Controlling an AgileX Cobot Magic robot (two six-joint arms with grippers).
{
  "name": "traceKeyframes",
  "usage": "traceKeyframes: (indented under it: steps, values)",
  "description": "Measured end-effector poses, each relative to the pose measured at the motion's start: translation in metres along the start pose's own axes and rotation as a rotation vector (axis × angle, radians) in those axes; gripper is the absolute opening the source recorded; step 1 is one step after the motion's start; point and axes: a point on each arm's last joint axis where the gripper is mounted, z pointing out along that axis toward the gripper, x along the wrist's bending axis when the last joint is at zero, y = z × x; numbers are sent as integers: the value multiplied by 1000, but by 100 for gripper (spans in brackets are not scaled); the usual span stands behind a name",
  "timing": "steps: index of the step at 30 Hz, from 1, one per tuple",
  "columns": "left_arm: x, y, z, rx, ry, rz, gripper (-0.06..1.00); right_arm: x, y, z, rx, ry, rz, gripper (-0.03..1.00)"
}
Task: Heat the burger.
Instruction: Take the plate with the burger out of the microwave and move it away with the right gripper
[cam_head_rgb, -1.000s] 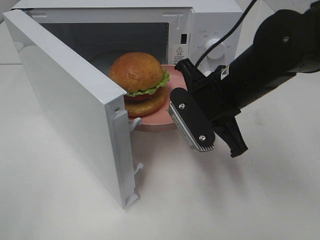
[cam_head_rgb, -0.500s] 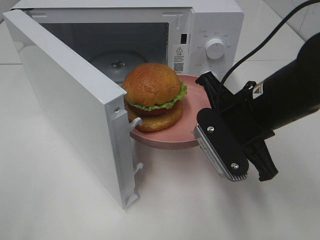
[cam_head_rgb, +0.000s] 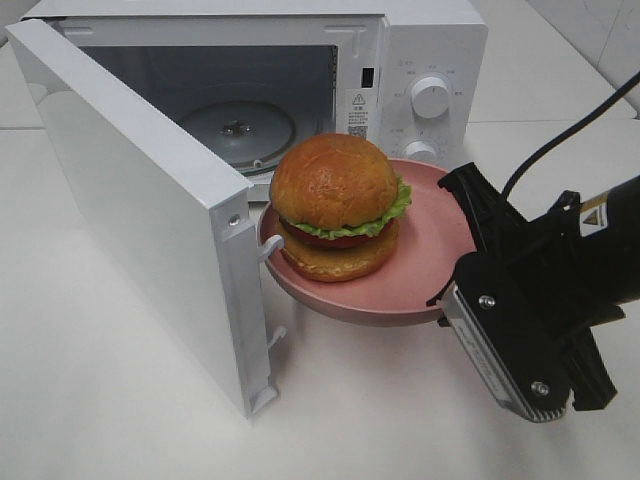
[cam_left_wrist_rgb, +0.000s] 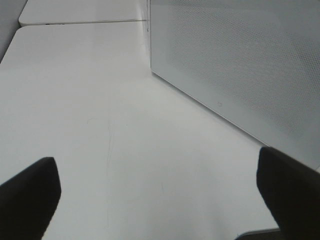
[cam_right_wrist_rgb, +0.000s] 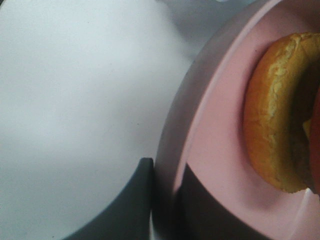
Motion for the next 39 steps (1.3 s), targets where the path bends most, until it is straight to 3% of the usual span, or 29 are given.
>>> traceKeyframes:
  steps: [18,39]
  values:
    - [0,0,0,0,0,0,99,50,-3,-28,18,-24,99,8]
    - [0,0,0,0,0,0,99,62,-25,-41,276,-20,390,8]
